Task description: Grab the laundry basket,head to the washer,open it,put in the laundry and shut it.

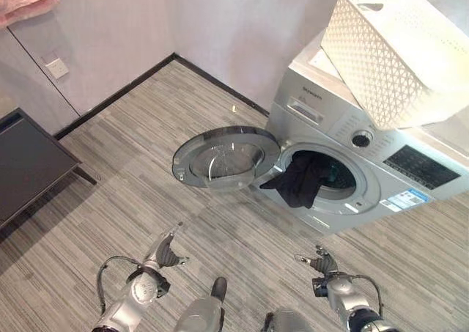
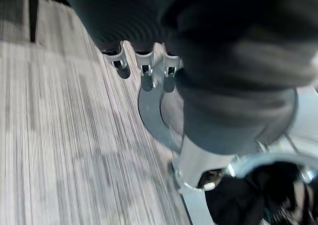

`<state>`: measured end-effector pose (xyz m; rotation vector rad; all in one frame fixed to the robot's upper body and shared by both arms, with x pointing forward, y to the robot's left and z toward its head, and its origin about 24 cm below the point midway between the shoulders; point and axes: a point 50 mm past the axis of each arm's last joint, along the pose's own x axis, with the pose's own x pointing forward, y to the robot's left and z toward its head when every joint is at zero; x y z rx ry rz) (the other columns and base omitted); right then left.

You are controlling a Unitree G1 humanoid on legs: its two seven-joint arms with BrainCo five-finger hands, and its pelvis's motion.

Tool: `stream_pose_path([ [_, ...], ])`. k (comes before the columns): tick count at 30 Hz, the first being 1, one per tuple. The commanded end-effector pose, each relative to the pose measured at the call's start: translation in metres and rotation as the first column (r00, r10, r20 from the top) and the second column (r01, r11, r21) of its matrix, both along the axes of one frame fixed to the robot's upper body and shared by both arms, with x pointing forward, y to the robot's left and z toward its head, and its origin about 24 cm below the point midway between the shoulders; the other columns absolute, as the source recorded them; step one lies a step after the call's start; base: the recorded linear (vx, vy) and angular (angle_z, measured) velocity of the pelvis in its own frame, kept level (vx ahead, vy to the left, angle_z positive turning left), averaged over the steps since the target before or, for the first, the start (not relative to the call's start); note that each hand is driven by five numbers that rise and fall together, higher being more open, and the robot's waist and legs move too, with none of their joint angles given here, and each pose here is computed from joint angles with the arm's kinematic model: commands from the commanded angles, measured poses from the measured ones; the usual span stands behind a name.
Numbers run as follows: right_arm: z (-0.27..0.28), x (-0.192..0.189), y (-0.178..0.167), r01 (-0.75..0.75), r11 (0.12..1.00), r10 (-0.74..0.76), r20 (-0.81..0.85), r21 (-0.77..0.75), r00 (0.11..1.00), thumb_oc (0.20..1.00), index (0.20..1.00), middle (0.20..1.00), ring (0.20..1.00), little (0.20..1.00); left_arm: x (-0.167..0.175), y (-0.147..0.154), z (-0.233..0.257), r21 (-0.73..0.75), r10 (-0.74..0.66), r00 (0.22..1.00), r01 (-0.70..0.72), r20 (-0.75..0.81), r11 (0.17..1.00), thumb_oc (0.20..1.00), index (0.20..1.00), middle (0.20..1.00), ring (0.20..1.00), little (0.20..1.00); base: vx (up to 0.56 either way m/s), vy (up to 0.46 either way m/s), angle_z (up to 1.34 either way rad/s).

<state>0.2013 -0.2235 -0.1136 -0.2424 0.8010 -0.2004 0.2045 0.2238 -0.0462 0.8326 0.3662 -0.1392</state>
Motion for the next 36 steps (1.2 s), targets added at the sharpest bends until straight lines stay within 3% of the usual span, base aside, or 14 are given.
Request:
stream_pose_path([
  [1, 0.006, 0.004, -0.023, 0.081, 0.995, -0.081, 0.011, -0.064, 0.997, 1.0, 1.0, 1.0, 1.0, 1.0, -0.011, 0.003, 0.009, 0.006, -0.048, 0.999, 0.048, 0.025, 0.999, 1.0, 1.0, 1.0, 1.0, 1.0, 0.2, -0.11, 0.49],
  [8, -0.002, -0.034, -0.073, 0.267, 0.949, -0.291, -0.139, -0.165, 0.947, 1.0, 1.0, 1.0, 1.0, 1.0, 0.0, -0.006, 0.018, 0.013, -0.084, 0.993, 0.083, 0.084, 0.996, 1.0, 1.0, 1.0, 1.0, 1.0, 0.24, -0.241, 0.57],
  [16, -0.015, -0.078, -0.085, 0.483, 0.866, -0.499, -0.219, -0.126, 0.838, 1.0, 1.0, 1.0, 1.0, 1.0, 0.024, -0.036, 0.033, 0.002, -0.211, 0.964, 0.213, 0.16, 0.977, 1.0, 1.0, 1.0, 1.0, 1.0, 0.02, -0.207, 0.66],
  [24, 0.019, -0.011, -0.095, 0.609, 0.793, -0.609, -0.002, 0.006, 0.793, 1.0, 1.0, 1.0, 1.0, 1.0, 0.047, -0.075, 0.062, -0.095, -0.25, 0.912, 0.294, 0.326, 0.951, 1.0, 1.0, 1.0, 1.0, 1.0, -0.14, -0.041, 0.23],
  [29, 0.068, 0.047, -0.11, 0.683, 0.715, -0.699, 0.179, 0.146, 0.693, 1.0, 1.0, 1.0, 1.0, 1.0, 0.05, -0.1, 0.071, -0.169, -0.262, 0.89, 0.343, 0.372, 0.924, 1.0, 1.0, 1.0, 1.0, 1.0, -0.08, 0.03, -0.01],
  [36, 0.141, 0.103, -0.126, 0.673, 0.693, -0.715, 0.365, 0.259, 0.596, 1.0, 1.0, 1.0, 1.0, 1.0, 0.055, -0.124, 0.079, -0.176, -0.304, 0.858, 0.403, 0.414, 0.898, 1.0, 1.0, 1.0, 1.0, 1.0, -0.06, 0.04, 0.02],
])
